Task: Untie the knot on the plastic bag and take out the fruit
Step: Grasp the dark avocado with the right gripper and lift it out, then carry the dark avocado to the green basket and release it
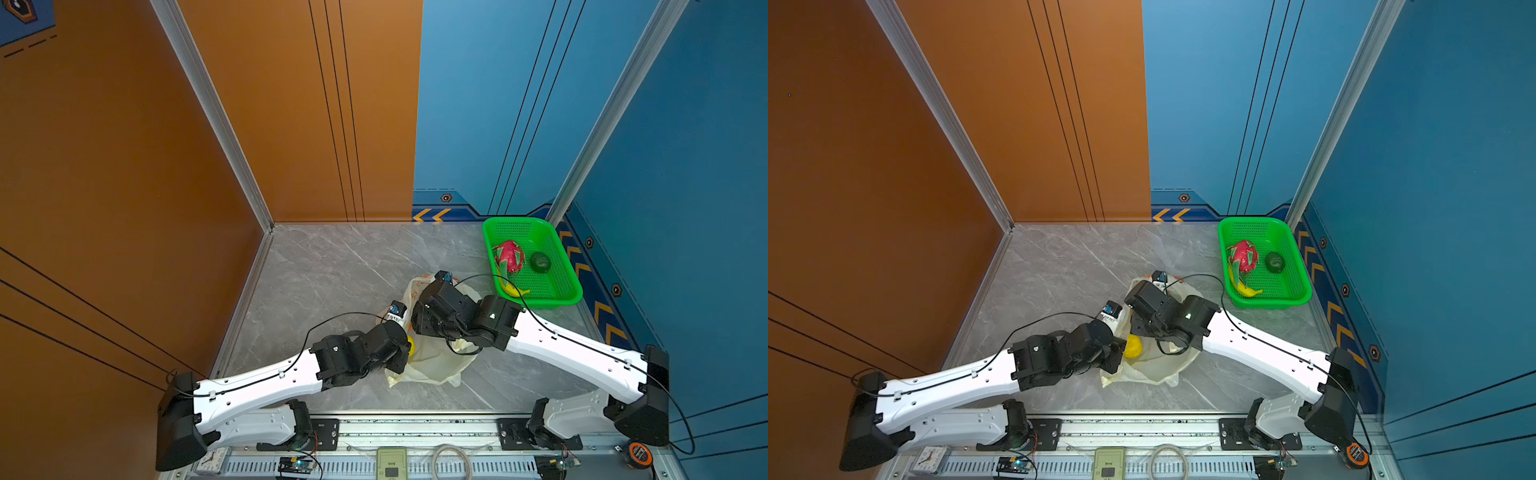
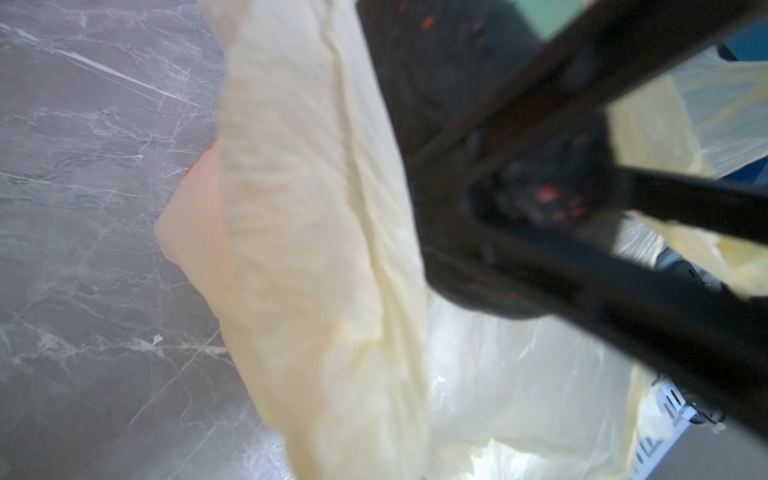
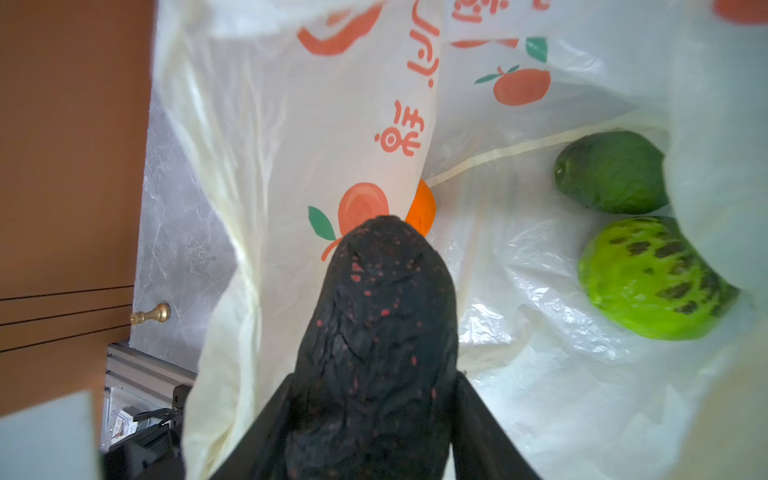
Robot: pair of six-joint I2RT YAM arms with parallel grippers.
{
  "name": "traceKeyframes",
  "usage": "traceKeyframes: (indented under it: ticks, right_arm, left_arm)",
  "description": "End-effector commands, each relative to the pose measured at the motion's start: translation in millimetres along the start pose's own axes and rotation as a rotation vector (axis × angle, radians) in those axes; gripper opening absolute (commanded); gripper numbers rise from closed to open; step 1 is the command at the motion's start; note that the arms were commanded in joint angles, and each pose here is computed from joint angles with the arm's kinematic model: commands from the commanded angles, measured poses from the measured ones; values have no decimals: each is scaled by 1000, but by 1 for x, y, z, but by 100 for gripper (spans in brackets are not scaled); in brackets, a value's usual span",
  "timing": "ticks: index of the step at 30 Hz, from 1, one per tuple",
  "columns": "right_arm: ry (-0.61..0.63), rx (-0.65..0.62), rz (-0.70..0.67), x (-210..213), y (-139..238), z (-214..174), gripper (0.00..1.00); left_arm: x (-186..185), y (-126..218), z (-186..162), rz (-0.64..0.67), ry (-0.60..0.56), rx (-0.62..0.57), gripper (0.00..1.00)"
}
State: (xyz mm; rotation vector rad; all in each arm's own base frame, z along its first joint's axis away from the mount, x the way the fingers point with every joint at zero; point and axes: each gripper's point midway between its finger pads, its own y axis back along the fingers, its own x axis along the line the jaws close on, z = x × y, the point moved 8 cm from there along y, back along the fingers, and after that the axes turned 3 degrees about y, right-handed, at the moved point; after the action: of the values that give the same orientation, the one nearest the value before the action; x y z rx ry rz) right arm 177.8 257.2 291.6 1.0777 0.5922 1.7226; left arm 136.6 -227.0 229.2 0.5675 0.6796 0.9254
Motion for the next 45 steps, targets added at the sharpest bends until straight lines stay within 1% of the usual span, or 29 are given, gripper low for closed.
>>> traceKeyframes:
  ticks: [1, 6, 9, 13, 17, 24, 31, 39, 45]
  right_arm:
    - [37, -58, -28, -9, 30, 15, 45]
    - [7, -141, -11, -22, 62, 47, 45]
    - [-45, -181, -8, -42, 75, 68, 45]
    - [-135, -222, -57, -89, 84, 93, 45]
    - [-209, -236, -133, -138, 83, 113, 45]
    - [-361, -247, -244, -226, 65, 135, 45]
    - [-472, -231, -356, -296, 29, 144, 45]
    - [-556, -170, -425, -349, -14, 146, 46]
    - [-580, -105, -451, -375, -41, 140, 50]
  left_arm:
    - [4, 4, 5, 15, 19, -32, 0]
    - [3, 3, 5, 12, 17, -28, 0]
    - [2, 4, 5, 9, 11, -29, 0]
    - [1, 4, 5, 8, 6, -31, 0]
    - [0, 5, 6, 7, 3, -34, 0]
    - [-2, 5, 7, 4, -6, -35, 0]
    - [-3, 4, 6, 3, -16, -27, 0]
    - [-5, 4, 0, -10, -35, -10, 0]
    - [-5, 6, -4, -15, -32, -8, 0]
